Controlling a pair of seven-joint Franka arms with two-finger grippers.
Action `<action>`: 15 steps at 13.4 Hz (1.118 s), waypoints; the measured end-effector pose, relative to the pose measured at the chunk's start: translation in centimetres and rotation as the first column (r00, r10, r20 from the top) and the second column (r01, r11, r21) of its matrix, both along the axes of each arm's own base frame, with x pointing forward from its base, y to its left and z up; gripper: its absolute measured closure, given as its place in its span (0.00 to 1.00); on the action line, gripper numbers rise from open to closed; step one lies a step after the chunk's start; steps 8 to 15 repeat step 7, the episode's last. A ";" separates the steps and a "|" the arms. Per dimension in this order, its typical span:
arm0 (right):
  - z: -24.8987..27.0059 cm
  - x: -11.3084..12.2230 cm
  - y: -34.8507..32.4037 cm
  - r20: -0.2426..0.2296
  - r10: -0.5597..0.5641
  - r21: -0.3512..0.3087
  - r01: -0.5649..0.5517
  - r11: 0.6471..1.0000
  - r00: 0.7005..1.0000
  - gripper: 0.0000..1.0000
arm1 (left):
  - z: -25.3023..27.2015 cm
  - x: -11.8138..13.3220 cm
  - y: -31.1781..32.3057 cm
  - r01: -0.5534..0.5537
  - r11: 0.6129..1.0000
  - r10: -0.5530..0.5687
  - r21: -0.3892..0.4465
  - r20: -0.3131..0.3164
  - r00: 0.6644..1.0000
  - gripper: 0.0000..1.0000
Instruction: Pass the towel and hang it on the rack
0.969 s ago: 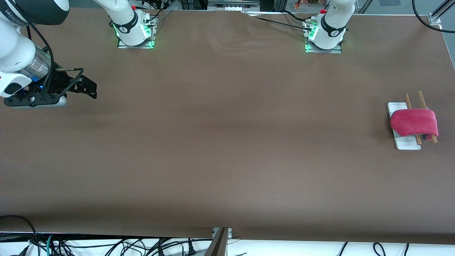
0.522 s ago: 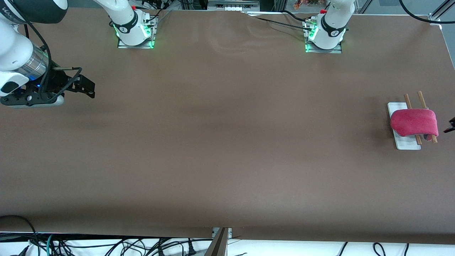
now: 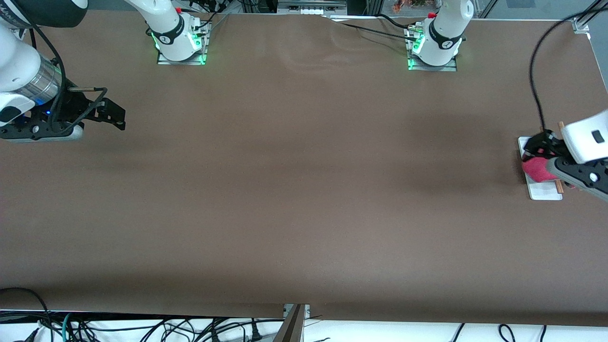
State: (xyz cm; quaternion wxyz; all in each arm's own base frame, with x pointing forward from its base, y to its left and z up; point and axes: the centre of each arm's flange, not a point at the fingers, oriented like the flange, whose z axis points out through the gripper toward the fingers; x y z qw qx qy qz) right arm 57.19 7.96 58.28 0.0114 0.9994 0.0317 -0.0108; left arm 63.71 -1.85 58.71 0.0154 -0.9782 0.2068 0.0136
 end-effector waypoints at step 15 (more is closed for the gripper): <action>0.1 0.1 0.7 0.004 0.011 0.001 -0.011 1.000 1.000 0.00 | -0.9 -6.8 0.6 -0.270 0.961 0.272 -0.052 0.048 0.961 0.00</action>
